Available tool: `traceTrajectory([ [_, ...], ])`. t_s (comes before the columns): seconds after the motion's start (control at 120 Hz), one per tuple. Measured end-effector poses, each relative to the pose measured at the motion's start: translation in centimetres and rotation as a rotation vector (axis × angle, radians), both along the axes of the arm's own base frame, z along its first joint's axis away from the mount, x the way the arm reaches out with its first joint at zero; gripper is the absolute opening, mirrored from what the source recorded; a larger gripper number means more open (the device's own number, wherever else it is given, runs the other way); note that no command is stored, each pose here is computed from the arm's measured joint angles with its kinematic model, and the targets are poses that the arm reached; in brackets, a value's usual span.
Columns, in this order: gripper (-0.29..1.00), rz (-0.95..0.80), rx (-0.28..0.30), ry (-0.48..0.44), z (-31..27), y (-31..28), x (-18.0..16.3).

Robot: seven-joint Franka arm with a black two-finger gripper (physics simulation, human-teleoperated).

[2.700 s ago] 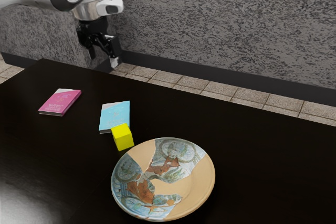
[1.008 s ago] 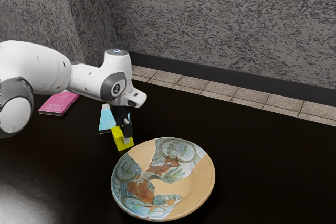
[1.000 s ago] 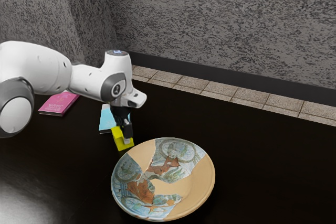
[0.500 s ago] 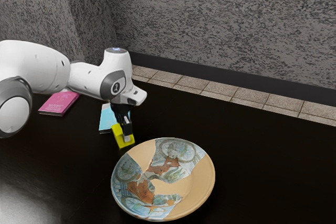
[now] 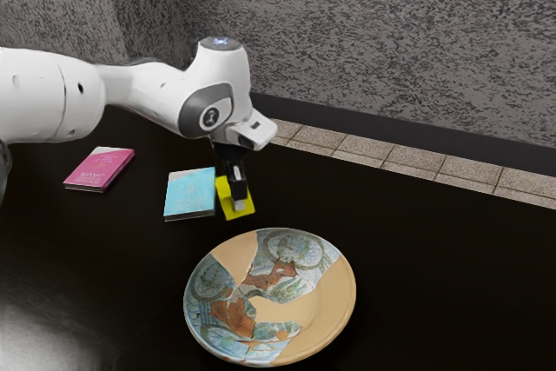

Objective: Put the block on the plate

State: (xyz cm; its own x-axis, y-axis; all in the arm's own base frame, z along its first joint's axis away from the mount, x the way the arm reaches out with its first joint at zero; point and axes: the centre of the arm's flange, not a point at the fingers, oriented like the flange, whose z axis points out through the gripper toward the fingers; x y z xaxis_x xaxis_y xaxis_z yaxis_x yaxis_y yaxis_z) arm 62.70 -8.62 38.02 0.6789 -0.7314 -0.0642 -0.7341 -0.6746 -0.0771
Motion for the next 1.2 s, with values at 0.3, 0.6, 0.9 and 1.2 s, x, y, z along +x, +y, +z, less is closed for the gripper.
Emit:
traceTrajectory([
  [0.3, 0.41, -0.146, 0.003, 0.08, -2.0, -11.9, -5.9],
  [0.6, 0.41, -0.104, 0.033, 0.161, -6.9, -13.9, -9.6],
  [0.9, 0.6, -0.035, 0.026, 0.119, -4.4, -13.4, -9.3],
  [1.2, 0.68, 0.024, 0.008, 0.042, 3.1, -12.9, -7.5],
])
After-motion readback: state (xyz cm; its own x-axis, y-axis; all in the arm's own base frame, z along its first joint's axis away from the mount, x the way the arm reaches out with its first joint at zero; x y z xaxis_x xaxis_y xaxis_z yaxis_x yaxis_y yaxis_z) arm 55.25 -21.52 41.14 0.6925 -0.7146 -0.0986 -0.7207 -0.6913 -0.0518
